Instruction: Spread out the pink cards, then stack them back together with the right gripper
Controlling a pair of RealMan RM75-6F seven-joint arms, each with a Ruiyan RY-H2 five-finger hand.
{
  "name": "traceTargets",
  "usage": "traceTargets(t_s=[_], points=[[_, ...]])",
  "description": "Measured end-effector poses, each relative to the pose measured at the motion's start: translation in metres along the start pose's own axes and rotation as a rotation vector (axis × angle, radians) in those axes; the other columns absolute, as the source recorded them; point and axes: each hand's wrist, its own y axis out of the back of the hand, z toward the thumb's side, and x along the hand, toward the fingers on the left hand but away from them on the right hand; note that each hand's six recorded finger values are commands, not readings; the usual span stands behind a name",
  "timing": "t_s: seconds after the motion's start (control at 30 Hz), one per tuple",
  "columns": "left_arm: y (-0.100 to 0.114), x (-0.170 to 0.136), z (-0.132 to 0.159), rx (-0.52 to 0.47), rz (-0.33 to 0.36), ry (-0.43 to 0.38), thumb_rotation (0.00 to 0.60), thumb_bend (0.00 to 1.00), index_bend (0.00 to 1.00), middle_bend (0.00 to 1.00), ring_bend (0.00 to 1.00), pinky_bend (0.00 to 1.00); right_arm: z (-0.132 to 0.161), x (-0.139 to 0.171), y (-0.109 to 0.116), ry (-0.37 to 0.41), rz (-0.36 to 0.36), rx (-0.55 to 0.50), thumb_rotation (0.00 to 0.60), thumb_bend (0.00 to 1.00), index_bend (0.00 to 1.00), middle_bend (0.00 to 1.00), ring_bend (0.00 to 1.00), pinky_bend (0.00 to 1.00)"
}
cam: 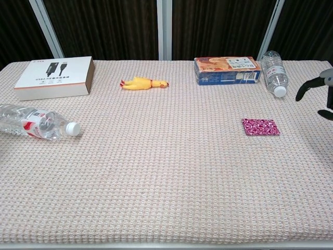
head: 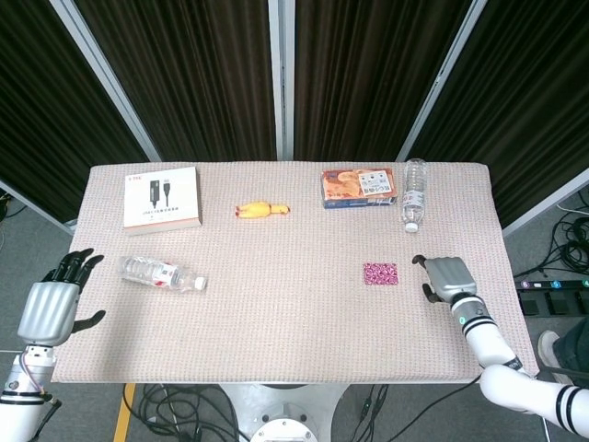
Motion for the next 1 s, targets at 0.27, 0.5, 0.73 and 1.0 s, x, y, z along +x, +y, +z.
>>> traceTargets(t_s=[0.27, 0.5, 0.73, 1.0], points=[[0.000, 0.000, 0.001, -0.004, 0.001, -0.004, 0.600, 0.06, 0.22, 0.23, 0.16, 0.38, 0.017, -0.014, -0.020, -0.002, 0.070, 0.031, 0.600, 0.43, 0.25, 0.99, 1.00, 0.97], [0.000, 0.000, 0.001, -0.003, -0.001, -0.007, 0.600, 0.06, 0.22, 0.23, 0.16, 0.38, 0.026, -0.023, -0.022, 0.003, 0.073, 0.027, 0.600, 0.43, 0.25, 0.99, 1.00, 0.97], [-0.001, 0.000, 0.003, 0.005, -0.002, -0.012, 0.600, 0.06, 0.22, 0.23, 0.16, 0.38, 0.034, -0.033, -0.019, 0.012, 0.068, 0.027, 0.600, 0.44, 0.25, 0.99, 1.00, 0.97], [-0.003, 0.000, 0.003, 0.008, -0.008, -0.009, 0.600, 0.06, 0.22, 0.23, 0.16, 0.38, 0.041, -0.042, -0.018, 0.015, 0.071, 0.040, 0.600, 0.44, 0.25, 0.99, 1.00, 0.97]])
